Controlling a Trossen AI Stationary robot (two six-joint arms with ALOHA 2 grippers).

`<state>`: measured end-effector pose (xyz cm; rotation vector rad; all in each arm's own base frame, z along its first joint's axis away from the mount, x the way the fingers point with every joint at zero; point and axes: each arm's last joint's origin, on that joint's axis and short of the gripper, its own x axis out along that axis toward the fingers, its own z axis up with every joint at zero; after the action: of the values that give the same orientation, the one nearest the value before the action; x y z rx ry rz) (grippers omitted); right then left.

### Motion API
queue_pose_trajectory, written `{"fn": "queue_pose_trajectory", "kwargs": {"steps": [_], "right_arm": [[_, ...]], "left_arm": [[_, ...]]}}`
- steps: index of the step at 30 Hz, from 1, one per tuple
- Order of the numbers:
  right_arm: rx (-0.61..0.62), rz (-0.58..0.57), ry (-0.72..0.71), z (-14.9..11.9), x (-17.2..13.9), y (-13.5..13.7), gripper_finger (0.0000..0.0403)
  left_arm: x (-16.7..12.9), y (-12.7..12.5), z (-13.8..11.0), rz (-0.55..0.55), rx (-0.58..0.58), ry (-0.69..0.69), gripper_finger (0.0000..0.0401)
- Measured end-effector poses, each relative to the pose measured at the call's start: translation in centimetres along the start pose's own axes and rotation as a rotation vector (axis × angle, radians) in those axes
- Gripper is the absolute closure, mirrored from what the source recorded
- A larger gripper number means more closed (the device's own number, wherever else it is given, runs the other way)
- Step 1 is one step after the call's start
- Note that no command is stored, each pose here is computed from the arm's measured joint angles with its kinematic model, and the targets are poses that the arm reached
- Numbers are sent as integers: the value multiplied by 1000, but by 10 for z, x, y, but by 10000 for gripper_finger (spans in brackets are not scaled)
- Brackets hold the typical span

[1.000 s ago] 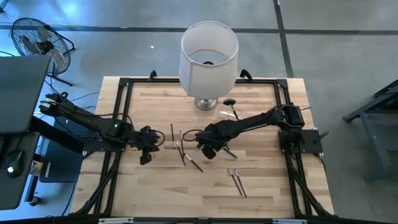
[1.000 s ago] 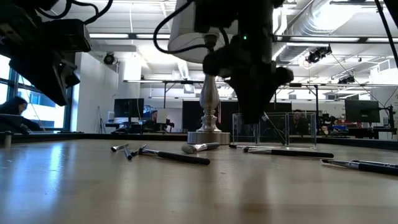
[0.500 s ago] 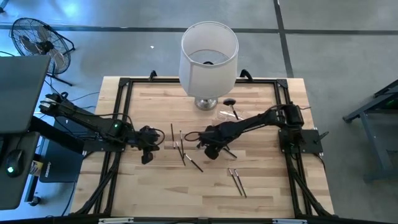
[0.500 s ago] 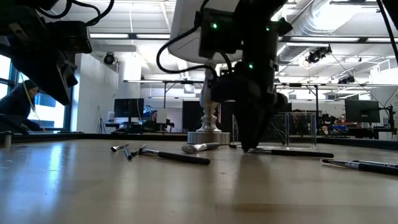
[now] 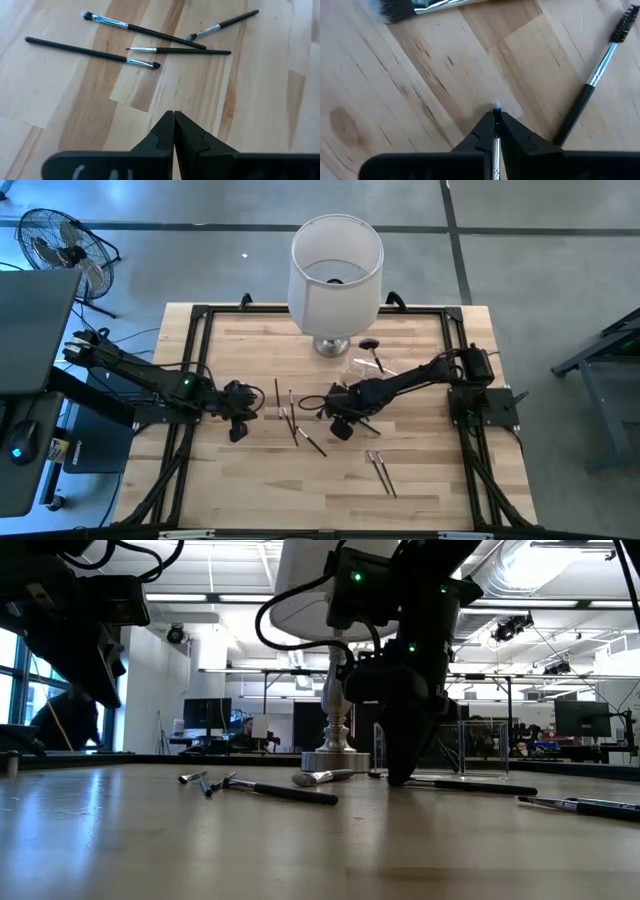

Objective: Put items in baskets/containers
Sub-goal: Put the black eyeshadow brush into the transparent organizer

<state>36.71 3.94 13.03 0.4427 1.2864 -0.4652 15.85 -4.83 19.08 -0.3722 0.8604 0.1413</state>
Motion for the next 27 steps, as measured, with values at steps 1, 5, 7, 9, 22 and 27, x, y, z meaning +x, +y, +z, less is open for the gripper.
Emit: {"fn": "queue_pose_trajectory", "kwargs": {"steps": [1,5,7,9,22,27], "right_arm": [[-8,-2,-6,-1,0,1,388],[-22,-16,-31,-2,-6,5,395],[-16,-12,-52,-3,-12,6,396],[2,-6,-94,-4,-24,8,396],[75,-109,-466,-41,-137,6,400],[80,-169,-561,-61,-169,-17,402]], "left_arm": [[0,0,0,6,0,-4,401],[0,0,0,9,1,-6,401],[0,0,0,9,4,-6,401],[0,0,0,11,6,-8,401],[0,1,1,28,10,-23,401],[0,1,2,34,8,-37,401]]}}
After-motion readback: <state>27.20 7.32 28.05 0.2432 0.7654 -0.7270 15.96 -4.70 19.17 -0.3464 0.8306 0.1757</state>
